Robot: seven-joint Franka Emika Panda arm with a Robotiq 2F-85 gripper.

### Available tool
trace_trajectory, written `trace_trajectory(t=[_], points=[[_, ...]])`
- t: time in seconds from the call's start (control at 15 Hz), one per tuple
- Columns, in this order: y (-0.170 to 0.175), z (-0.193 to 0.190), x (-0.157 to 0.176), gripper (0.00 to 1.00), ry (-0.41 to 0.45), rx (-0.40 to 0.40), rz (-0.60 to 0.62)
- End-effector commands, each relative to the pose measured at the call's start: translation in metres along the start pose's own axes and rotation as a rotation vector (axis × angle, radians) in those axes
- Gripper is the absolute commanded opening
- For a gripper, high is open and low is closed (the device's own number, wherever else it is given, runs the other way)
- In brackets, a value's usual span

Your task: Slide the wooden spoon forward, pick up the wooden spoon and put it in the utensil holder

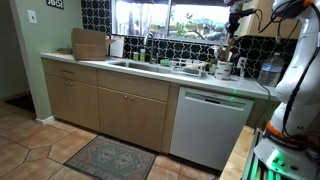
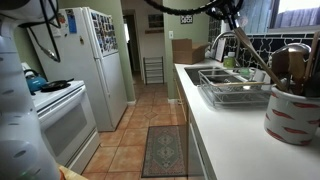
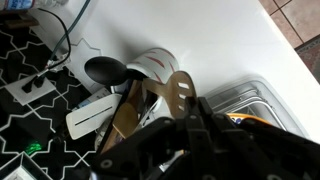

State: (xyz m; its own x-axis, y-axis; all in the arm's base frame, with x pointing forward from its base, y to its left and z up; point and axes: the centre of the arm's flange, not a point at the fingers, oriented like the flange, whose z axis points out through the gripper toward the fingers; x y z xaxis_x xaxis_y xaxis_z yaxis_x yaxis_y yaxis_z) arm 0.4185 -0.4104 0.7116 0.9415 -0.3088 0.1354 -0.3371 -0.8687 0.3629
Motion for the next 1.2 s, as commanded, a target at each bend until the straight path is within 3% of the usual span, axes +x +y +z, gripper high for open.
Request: trace_trajectory(t=[0.0, 0.73, 1.13], points=[[0.035, 0.011, 0.003, 0.01, 0.015, 0.070, 0.038], [0.100, 0.043, 0.012, 0.01, -0.007, 0.260, 0.166], [0.118, 0.063, 0.020, 0.01, -0.042, 0.285, 0.247]])
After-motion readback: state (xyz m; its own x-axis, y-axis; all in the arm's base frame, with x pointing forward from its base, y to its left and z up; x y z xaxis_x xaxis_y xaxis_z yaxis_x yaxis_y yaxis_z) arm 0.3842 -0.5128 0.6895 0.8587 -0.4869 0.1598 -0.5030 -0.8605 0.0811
